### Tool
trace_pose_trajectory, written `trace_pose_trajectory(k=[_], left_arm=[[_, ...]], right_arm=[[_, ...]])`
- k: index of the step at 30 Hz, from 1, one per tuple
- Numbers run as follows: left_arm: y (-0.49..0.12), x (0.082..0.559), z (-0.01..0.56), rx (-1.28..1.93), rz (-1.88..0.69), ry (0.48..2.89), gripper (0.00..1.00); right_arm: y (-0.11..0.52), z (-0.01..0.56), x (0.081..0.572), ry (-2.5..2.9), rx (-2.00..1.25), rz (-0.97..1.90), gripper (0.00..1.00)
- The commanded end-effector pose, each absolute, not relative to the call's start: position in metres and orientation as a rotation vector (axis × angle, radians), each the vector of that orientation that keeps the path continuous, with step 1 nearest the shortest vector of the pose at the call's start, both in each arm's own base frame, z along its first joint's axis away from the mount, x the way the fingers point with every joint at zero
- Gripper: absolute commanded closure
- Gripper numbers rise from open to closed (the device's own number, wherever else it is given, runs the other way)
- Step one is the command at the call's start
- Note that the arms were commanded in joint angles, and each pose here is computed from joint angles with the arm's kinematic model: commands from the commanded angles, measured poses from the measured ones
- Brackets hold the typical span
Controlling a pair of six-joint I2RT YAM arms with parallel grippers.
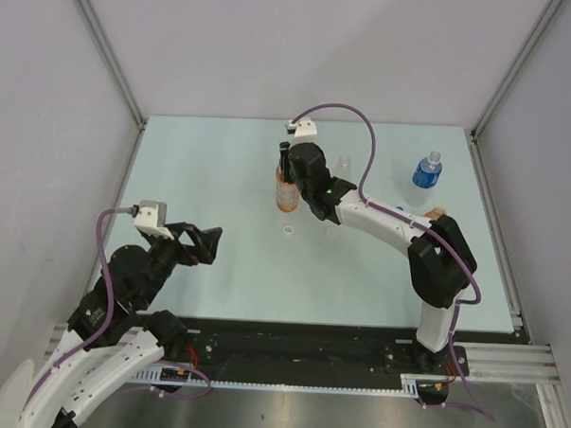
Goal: Unscrew the bottle caps
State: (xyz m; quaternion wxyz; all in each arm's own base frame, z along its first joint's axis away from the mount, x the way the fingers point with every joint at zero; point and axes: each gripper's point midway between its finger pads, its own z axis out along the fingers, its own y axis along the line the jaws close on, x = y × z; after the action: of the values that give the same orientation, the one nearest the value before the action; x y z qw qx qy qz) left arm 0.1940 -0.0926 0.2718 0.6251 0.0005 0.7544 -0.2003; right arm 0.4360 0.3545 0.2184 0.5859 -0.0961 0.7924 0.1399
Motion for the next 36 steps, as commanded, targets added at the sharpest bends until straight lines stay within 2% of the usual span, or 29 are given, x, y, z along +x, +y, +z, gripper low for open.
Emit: trace_pose_trajectory(k=[1, 9, 15, 27, 36], left_arm=[[-0.095, 0.197, 0.274, -0.014, -0.477, 1.717, 0.00], [-0.097, 0.197, 0.271, -0.007, -0.483, 1.726, 0.00], [-0.100, 0.198, 0.269, -0.002, -0.491, 1.731, 0.00], [-0.105, 0.201, 0.269, 0.011, -0.492, 1.739, 0.00], [-0.105, 0.201, 0.268, 0.014, -0.493, 1.742, 0.00]], right_arm=[[0.358, 0.233, 0.440, 1.820, -0.184, 0.338, 0.74], [0.356, 0.233, 0.439, 1.825, -0.183, 0.325, 0.51], [0.355, 0.232, 0.438, 1.833, -0.185, 0.321, 0.40], [0.353, 0.239, 0.436, 1.825, -0.184, 0.331, 0.36], [0.355, 0.234, 0.433, 1.835, -0.191, 0.344, 0.43]])
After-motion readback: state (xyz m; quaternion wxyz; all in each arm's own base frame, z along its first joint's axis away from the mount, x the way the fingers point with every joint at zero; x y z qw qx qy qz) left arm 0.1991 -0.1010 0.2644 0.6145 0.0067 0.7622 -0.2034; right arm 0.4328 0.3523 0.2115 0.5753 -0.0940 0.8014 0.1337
